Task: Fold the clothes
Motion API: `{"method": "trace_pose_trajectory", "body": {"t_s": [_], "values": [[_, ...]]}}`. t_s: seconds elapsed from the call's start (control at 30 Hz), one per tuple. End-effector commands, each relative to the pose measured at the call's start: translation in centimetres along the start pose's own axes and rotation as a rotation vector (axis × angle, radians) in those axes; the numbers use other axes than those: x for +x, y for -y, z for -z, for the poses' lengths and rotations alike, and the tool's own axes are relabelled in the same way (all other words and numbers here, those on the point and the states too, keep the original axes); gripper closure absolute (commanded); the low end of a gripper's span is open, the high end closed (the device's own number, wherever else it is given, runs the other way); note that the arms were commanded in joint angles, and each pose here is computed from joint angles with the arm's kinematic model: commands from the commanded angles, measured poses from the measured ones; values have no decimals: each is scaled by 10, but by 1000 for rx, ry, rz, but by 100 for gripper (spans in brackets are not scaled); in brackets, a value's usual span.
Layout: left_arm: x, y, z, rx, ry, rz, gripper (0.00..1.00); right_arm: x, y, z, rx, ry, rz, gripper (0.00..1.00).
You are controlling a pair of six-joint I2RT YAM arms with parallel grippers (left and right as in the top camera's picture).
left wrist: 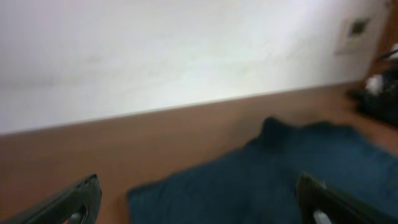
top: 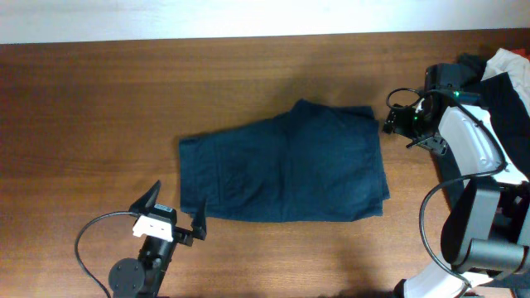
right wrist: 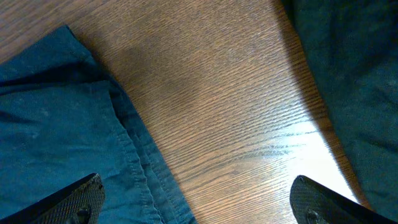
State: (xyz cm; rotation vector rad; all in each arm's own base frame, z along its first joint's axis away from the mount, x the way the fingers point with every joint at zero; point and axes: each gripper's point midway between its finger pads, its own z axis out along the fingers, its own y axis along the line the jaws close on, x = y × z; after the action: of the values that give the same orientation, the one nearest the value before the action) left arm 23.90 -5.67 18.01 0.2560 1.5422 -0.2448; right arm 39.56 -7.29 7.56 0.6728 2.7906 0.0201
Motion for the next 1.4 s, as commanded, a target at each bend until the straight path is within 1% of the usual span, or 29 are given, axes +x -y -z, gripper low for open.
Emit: {"method": "trace_pose_trajectory", "body": {"t_s": [0.0, 0.03, 0.1, 0.13, 0.2, 0.27, 0.3, 0.33, 0.4, 0.43, 0.47, 0.57, 0.73, 0.77, 0.8, 0.87, 0.9, 0.93, 0.97, 1.0, 1.03, 1.07, 1.13, 1.2, 1.23, 1.27, 1.3, 1.33, 1.37], "values": [[-49, 17, 7, 95, 73, 34, 1, -6, -3, 4, -17, 15, -6, 1], [-58, 15, 6, 84, 38, 26, 1, -6, -3, 4, -17, 15, -6, 1], [-60, 8, -6, 68, -135, -17, 1, -6, -3, 4, -17, 15, -6, 1], [-54, -4, -23, 40, -322, 8, 1, -6, -3, 4, -17, 15, -6, 1], [-43, -12, -53, 63, -641, 95, 1, -6, -3, 4, -17, 15, -6, 1], [-31, -22, -87, 76, -828, 159, 1, -6, -3, 4, -17, 15, -6, 1], [-21, -25, -97, 78, -875, 174, 1, -6, -3, 4, -17, 15, -6, 1], [3, -33, -119, 63, -927, 220, 1, -6, -3, 4, -17, 15, -6, 1], [40, -61, -130, -64, -1001, 415, 1, -6, -3, 4, -17, 15, -6, 1], [55, -69, -129, -83, -1034, 475, 1, -6, -3, 4, -17, 15, -6, 1], [75, -70, -127, -60, -1083, 540, 1, -6, -3, 4, -17, 15, -6, 1], [124, -64, -117, -61, -1232, 604, 1, -6, -3, 4, -17, 15, -6, 1], [185, -45, -87, -42, -1468, 729, 1, -6, -3, 4, -17, 15, -6, 1], [193, -34, -84, 8, -1496, 773, 2, -6, -3, 4, -17, 15, -6, 1], [200, -23, -83, 55, -1517, 792, 7, -6, -3, 4, -17, 15, -6, 1], [214, -8, -78, 80, -1575, 783, 16, -6, -3, 4, -17, 15, -6, 1], [219, -3, -75, 87, -1598, 778, 30, -6, -3, 4, -17, 15, -6, 1], [223, -4, -74, 79, -1610, 771, 51, -6, -3, 4, -17, 15, -6, 1], [226, -11, -71, 37, -1623, 743, 76, -6, -3, 4, -17, 15, -6, 1], [231, -22, -67, -62, -1646, 729, 77, -6, -3, 4, -17, 15, -6, 1], [233, -31, -62, -123, -1661, 725, 84, -6, -3, 4, -17, 15, -6, 1], [231, -51, -57, -204, -1682, 683, 99, -6, -3, 4, -17, 15, -6, 1], [201, -92, -55, -381, -1742, 592, 99, -6, -3, 4, -17, 15, -6, 1], [159, -117, -61, -482, -1765, 521, 99, -6, -3, 4, -17, 15, -6, 1], [135, -130, -65, -563, -1758, 493, 99, -6, -3, 4, -17, 15, -6, 1], [95, -137, -77, -585, -1727, 464, 99, -6, -3, 4, -17, 15, -6, 1], [66, -133, -87, -571, -1699, 443, 99, -6, -3, 4, -17, 15, -6, 1], [53, -130, -92, -561, -1683, 429, 99, -6, -3, 4, -17, 15, -6, 1], [30, -120, -102, -540, -1651, 393, 99, -6, -3, 4, -17, 15, -6, 1]]}}
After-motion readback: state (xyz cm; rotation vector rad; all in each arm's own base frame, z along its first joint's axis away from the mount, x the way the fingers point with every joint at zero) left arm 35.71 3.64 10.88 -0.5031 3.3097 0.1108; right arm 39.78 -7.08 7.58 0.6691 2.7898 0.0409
